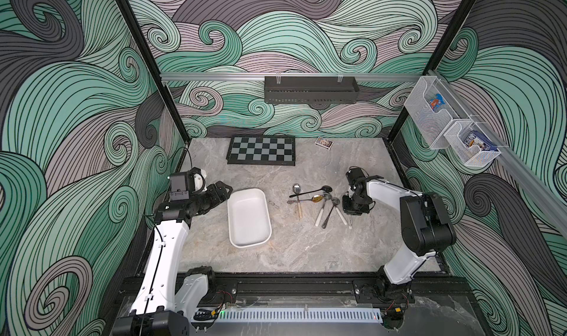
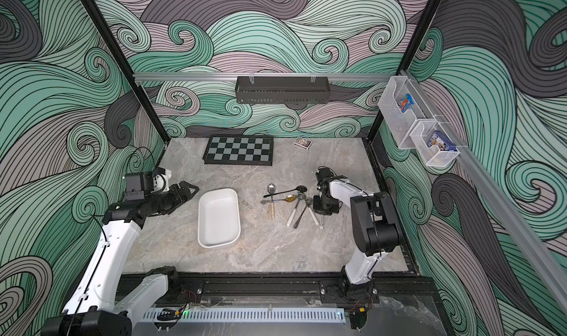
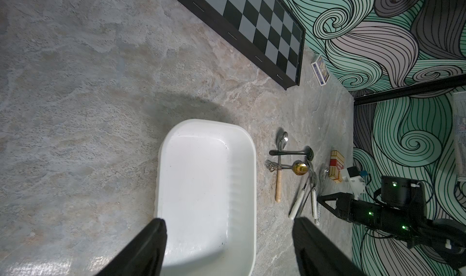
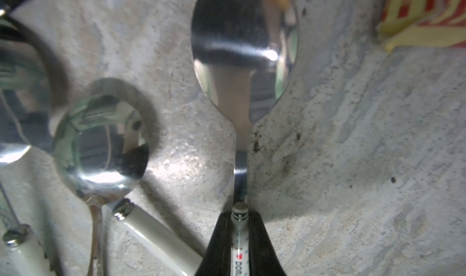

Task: Put the spoon into the storage box
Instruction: Pick up the spoon from the center of the board, then place the spoon in the storage box.

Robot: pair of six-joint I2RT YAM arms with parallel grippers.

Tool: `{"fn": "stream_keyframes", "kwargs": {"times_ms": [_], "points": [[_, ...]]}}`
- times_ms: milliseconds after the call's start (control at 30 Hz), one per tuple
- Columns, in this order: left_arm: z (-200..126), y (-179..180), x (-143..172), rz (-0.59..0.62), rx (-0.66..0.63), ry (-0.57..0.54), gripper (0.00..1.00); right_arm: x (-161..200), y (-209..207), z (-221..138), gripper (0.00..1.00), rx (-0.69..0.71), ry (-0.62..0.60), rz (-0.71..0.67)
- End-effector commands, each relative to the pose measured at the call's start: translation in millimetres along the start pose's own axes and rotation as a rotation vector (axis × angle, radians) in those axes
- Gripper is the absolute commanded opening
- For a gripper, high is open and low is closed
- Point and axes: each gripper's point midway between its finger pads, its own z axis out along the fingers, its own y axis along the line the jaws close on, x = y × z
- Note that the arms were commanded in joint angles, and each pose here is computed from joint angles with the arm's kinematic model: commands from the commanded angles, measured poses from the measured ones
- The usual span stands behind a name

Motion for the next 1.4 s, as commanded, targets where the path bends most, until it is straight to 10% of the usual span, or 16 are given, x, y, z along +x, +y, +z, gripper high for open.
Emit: {"fn": "stream_keyframes", "kwargs": {"times_ms": [0,267,633,1033,1367], "points": [[-2.6,1.2,1.9,0.018,-0.01,0.006,0.81,-7.7,0.3,-26.5,0.0,-0.015,-0.082,0.009],[-3.3,15.8,-1.4,-0.028,-0.09,-0.019,0.81,-10.6,33.2,-100.3,0.0,-0.08,-0.206,-0.071],[-8.7,33.8,-6.4,-0.065,-0.178,-0.046,0.76,62.1,256.8,-148.8,0.0,-0.369,-0.17,-0.414],[-14.2,34.2,-8.3,-0.055,-0.188,-0.07,0.76,93.9,381.8,-107.7,0.0,-0.434,-0.064,-0.461],[-14.0,33.7,-7.9,-0.05,-0.183,-0.07,0.76,78.3,380.9,-46.0,0.0,-0.296,-0.056,-0.331]]}}
